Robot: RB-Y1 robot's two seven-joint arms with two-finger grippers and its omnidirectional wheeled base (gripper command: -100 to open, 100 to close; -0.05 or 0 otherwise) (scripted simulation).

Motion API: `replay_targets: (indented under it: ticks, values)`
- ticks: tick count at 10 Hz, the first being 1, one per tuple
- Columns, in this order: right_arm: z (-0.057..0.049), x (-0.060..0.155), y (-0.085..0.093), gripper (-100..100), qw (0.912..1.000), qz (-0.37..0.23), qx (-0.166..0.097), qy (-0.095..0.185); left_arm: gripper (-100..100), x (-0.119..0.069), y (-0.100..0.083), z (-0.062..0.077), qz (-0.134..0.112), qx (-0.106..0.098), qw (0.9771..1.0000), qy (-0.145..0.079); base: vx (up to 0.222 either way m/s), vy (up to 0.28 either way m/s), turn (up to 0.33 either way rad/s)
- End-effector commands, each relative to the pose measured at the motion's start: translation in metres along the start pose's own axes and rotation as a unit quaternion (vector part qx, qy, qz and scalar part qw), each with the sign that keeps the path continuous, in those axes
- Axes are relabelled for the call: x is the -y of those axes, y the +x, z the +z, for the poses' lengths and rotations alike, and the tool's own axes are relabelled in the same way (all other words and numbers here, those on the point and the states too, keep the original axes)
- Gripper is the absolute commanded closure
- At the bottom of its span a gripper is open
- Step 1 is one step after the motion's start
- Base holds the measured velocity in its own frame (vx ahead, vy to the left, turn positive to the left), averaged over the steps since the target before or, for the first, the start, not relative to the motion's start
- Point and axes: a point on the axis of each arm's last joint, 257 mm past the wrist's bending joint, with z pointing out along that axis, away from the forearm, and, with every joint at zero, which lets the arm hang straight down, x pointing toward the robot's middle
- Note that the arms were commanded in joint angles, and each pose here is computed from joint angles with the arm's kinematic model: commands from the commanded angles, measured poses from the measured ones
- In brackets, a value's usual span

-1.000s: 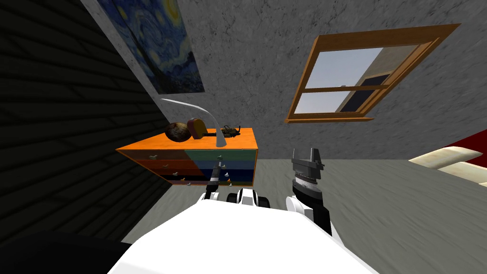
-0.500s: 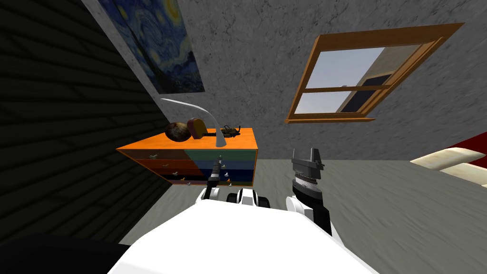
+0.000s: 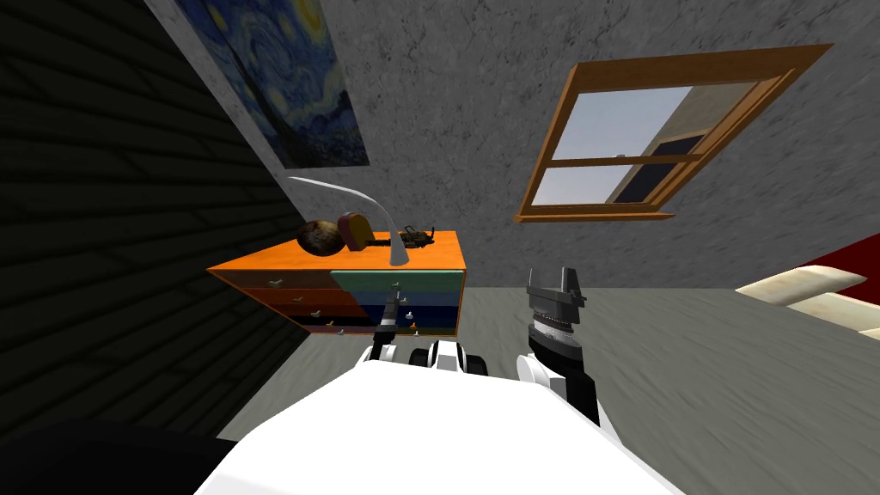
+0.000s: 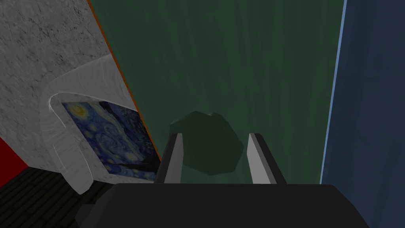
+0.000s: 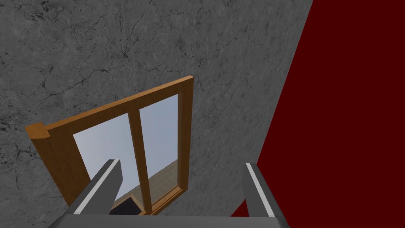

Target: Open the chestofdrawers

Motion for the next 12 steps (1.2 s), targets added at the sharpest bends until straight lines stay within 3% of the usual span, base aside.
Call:
replay_targets:
  ticks: [1, 4, 5, 7, 12]
  values:
    - [0.0, 0.0, 0.0, 0, 1.0, 0.0, 0.0, 0.0, 100, 0.004, -0.002, 0.009, 0.0, -0.002, 1.0, 0.002, -0.147, -0.026, 0.033]
    - [0.0, 0.0, 0.0, 0, 1.0, 0.0, 0.0, 0.0, 100, 0.011, -0.005, 0.022, 0.0, -0.005, 1.0, 0.004, -0.203, -0.029, 0.025]
    - [0.0, 0.0, 0.0, 0, 1.0, 0.0, 0.0, 0.0, 100, 0.003, -0.002, 0.017, -0.001, -0.007, 1.0, -0.005, -0.094, -0.036, 0.015]
    - [0.0, 0.0, 0.0, 0, 1.0, 0.0, 0.0, 0.0, 100, 0.003, 0.014, 0.034, -0.014, -0.029, 0.9995, 0.005, -0.078, -0.039, 0.232]
    - [0.0, 0.0, 0.0, 0, 1.0, 0.0, 0.0, 0.0, 100, 0.006, 0.038, 0.049, -0.038, -0.055, 0.9977, 0.015, -0.051, -0.024, 0.106]
